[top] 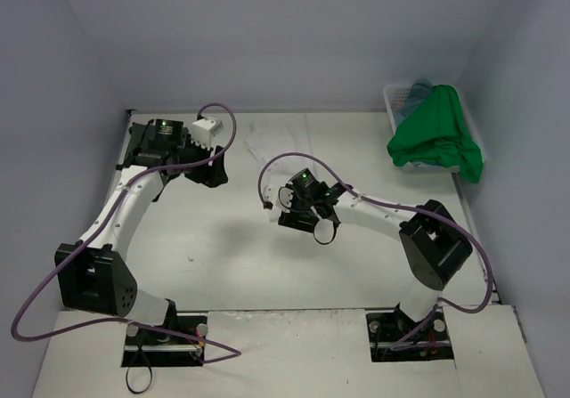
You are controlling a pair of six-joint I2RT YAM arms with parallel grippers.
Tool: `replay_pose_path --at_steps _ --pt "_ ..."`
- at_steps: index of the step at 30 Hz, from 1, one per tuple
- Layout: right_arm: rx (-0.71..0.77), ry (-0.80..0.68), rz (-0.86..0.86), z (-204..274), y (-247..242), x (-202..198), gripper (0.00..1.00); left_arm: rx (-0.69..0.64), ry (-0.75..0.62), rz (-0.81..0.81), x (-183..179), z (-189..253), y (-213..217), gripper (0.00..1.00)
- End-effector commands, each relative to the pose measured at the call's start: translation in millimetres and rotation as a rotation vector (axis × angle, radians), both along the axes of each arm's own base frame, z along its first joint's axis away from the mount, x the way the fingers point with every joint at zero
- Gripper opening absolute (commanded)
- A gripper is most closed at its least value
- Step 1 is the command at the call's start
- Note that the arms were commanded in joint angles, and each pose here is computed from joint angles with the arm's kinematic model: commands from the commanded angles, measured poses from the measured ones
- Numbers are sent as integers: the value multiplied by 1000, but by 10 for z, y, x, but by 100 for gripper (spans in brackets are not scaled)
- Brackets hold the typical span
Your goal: Fold and stack the t-shirts
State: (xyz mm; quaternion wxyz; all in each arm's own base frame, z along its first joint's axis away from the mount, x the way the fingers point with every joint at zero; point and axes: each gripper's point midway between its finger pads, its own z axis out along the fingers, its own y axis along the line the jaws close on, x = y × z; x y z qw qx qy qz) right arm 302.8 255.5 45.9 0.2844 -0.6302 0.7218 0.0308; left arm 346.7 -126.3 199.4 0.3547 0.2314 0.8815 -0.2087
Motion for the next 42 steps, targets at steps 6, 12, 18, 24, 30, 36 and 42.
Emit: replay_pose_path --at_steps 6,12,18,24,30,36,42 --pt "9 -130 35 84 123 77 62 5 -123 -3 134 350 27 58" --pt "-33 -146 55 -73 123 150 62 15 -117 -1 147 317 40 58" --pt "-25 -166 61 -78 165 200 62 18 -118 0 154 312 44 58" --pt "-51 -183 74 -172 165 252 62 21 -115 -1 157 295 47 58" --pt "-69 -175 76 -284 135 330 62 19 -116 -3 150 297 44 58" --pt "-90 -120 83 -476 98 358 62 13 -110 -5 147 299 33 58" --pt "-113 -27 111 -707 47 274 56 12 -97 -5 160 273 27 58"
